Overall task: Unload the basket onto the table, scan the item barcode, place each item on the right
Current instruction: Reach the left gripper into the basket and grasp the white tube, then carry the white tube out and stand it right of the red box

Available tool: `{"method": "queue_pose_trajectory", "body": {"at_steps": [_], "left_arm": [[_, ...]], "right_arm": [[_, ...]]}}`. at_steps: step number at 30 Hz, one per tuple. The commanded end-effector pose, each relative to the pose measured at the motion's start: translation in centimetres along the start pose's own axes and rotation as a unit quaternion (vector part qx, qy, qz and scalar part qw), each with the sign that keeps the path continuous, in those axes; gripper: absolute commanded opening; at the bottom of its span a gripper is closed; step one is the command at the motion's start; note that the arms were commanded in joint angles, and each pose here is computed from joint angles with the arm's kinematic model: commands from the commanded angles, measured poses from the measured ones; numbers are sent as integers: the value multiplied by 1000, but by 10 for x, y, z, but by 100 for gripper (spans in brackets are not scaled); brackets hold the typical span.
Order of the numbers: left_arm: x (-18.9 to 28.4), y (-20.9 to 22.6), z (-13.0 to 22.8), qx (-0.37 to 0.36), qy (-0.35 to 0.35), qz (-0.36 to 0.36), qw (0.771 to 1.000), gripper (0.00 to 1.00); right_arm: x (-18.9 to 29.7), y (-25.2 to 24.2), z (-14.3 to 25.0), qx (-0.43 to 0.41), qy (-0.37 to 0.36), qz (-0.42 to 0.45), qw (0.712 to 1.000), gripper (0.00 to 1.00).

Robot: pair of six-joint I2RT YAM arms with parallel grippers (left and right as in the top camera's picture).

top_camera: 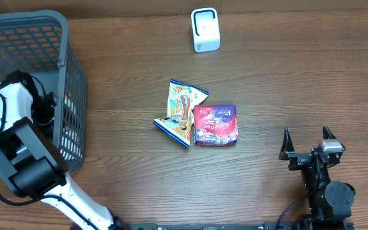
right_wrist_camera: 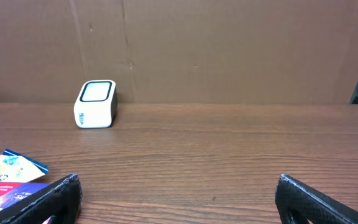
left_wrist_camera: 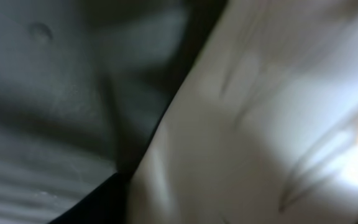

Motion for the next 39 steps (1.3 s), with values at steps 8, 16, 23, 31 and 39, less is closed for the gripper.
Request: {"method": "queue_pose_trajectory", "body": {"at_steps": [8,16,23,31,39], "left_arm": [[16,-4,-5,13,-8,8,1000,4],[122,-16,-17,29,-93,30,995,4],[237,-26,18,18,-203,102,974,4],[310,-54,94,-89,-254,288,919,4],[328,-132,189,-288,-209,375,856,4]], "right_arm": [[0,0,2,2,-1,2,1000,100],[0,0,2,2,-1,2,1000,100],[0,0,2,2,-1,2,1000,100],[0,0,2,2,-1,2,1000,100],[0,0,2,2,-1,2,1000,100]]}}
Point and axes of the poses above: each gripper's point midway between its finger pads, its own x axis back along the fingers, its own y axis along the line the jaws close on, z = x × y, the point moved 10 cm from there along x, back along the fingers, and after that the axes turned 12 degrees about x, right-handed, at the moved point
